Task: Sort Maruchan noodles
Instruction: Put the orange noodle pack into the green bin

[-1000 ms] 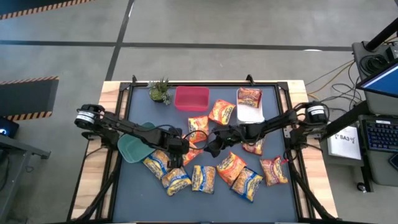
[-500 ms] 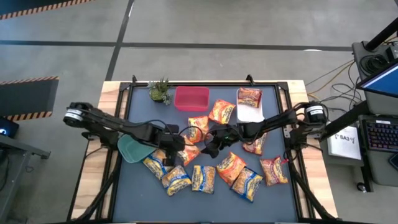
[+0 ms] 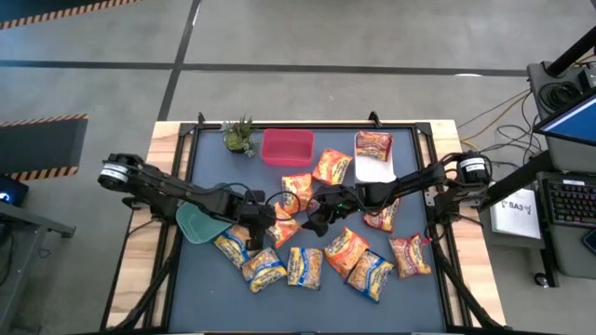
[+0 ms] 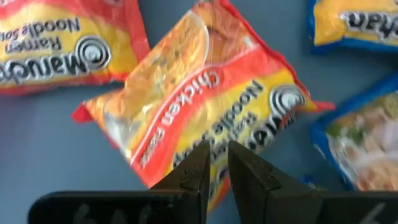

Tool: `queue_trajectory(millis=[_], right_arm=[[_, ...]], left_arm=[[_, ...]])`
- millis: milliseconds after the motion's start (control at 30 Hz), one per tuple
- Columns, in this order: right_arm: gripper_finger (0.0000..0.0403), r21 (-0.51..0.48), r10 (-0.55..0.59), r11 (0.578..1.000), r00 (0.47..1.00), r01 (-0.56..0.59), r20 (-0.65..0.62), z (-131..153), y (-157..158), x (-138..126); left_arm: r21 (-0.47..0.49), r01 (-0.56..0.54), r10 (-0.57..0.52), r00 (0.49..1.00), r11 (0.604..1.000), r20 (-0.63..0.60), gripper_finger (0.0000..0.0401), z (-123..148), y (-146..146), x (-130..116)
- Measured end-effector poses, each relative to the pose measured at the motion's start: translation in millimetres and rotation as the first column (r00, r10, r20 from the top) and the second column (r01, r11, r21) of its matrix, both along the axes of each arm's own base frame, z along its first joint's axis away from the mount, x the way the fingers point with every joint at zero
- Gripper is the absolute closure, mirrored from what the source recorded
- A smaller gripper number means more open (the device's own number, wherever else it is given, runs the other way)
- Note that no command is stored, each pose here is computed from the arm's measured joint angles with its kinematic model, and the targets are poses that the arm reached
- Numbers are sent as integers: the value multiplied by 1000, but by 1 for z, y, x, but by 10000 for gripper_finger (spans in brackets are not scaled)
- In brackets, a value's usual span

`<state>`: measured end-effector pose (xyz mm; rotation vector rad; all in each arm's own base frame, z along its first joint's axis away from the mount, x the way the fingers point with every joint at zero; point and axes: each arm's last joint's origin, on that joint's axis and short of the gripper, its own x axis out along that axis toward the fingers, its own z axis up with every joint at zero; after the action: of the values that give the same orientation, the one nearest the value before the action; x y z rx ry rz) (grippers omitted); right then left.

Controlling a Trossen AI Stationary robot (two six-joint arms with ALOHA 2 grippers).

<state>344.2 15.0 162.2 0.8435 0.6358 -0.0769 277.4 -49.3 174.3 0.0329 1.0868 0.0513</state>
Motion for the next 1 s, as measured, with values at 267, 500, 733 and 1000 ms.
queue_trajectory(millis=[267, 500, 733, 1000], right_arm=[[117, 15, -15, 1000, 1000, 15, -6, 0, 0, 0], [117, 43, -16, 999, 1000, 16, -19, -1, 0, -1], [117, 107, -3, 994, 1000, 7, -31, 0, 2, -1], [120, 96, -56, 993, 997, 61, -59, -3, 0, -2]], left_arm=[[28, 63, -66, 992, 998, 108, 360, -18, -5, 25], [49, 107, -113, 980, 993, 161, 360, -1, -6, 33], [63, 127, -134, 981, 990, 143, 360, 10, -5, 24], [61, 121, -127, 986, 991, 105, 360, -3, -4, 19]])
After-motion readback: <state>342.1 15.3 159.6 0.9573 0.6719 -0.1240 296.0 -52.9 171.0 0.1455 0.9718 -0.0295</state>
